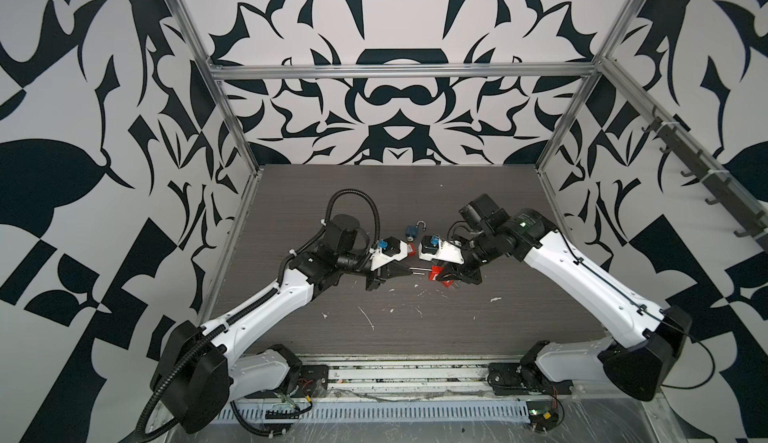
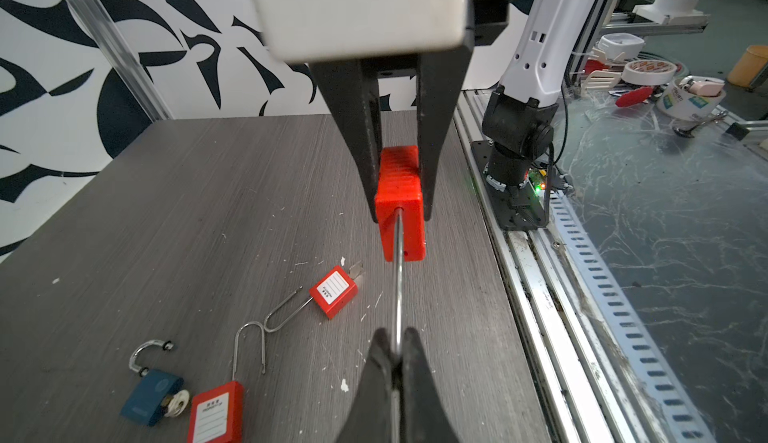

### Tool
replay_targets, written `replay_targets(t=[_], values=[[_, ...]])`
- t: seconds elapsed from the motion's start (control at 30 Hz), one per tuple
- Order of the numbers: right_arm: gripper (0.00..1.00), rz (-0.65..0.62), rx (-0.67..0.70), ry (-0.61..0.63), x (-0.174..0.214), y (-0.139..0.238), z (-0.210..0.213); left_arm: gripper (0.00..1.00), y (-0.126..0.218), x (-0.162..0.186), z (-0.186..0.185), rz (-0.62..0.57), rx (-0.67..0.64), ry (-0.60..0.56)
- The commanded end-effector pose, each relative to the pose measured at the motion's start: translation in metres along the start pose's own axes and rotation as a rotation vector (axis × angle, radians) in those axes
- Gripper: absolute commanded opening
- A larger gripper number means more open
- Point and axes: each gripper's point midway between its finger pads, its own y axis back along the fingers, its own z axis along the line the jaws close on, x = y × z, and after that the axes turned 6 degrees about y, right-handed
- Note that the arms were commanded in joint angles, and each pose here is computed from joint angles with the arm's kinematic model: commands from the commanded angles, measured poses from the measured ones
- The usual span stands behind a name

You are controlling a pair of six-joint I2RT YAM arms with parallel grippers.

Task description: Lock with the key

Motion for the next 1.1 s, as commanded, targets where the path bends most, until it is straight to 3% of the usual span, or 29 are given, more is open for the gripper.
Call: replay_targets(t=[0.0, 0.17, 0.5, 0.9, 1.07], values=[[0.03, -0.054, 0.087, 0.081, -0.02, 0.011, -0.014, 0.0, -0.001, -0.001, -0.008, -0.009, 0.048, 0.005], [0.02, -0.102, 0.159, 0.158, -0.028, 0.012, -0.024, 0.0, -0.003, 0.001, -0.01, -0.01, 0.064, 0.03], [0.0, -0.217, 0.164, 0.277, -0.055, 0.006, -0.024, 0.0, -0.009, 0.0, -0.011, -0.042, 0.072, 0.069], [0.0, -0.373, 0.136, 0.269, -0.088, -0.001, -0.031, 0.0, -0.022, 0.015, 0.0, -0.015, -0.008, 0.08], [0.02, -0.351, 0.12, 0.25, -0.088, -0.003, -0.033, 0.0, -0.021, 0.013, 0.0, -0.032, -0.014, 0.085]])
